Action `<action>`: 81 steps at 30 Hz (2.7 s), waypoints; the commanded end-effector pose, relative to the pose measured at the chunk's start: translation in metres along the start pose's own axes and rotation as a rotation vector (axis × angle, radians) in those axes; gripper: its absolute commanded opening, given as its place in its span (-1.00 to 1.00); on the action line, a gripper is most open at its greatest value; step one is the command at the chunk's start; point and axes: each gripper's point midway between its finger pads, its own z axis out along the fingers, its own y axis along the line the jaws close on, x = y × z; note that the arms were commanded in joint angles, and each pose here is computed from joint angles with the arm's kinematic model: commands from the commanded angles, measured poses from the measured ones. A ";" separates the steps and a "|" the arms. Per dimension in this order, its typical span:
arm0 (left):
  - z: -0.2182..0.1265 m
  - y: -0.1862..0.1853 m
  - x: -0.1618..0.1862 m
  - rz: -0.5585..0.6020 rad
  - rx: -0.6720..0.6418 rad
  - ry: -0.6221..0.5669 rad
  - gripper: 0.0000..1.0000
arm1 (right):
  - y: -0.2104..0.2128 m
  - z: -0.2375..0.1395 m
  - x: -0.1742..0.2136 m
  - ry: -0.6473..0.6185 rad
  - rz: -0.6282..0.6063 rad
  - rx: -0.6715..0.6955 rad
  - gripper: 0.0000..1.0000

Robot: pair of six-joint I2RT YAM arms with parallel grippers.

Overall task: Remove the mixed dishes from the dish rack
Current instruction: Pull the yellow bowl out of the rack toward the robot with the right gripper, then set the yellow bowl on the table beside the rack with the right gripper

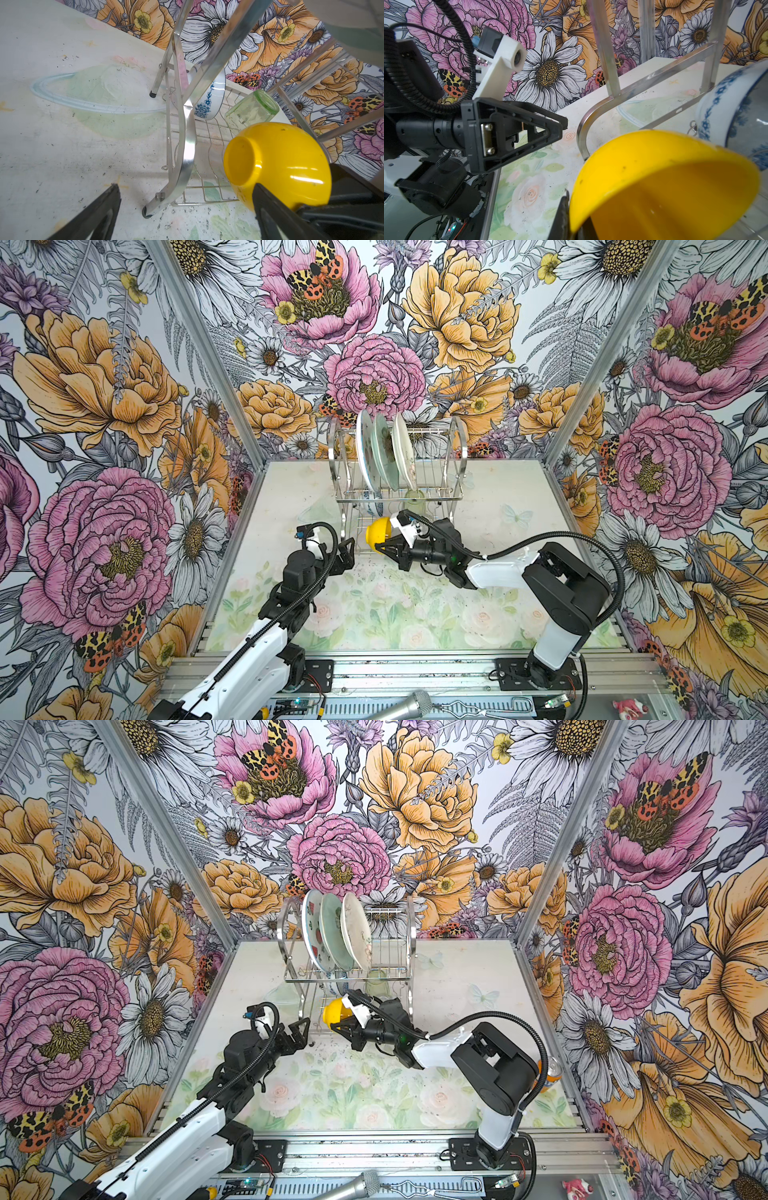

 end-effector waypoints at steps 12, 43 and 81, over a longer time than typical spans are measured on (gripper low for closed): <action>-0.005 -0.014 -0.017 -0.026 0.052 -0.059 0.98 | 0.019 -0.059 -0.020 -0.044 -0.029 0.162 -1.00; -0.009 -0.091 -0.021 0.044 0.229 -0.040 0.98 | -0.058 -0.233 -0.010 -0.131 0.150 0.791 -1.00; -0.016 -0.113 -0.019 0.030 0.311 -0.065 0.98 | -0.169 -0.293 0.072 0.704 0.551 1.183 -1.00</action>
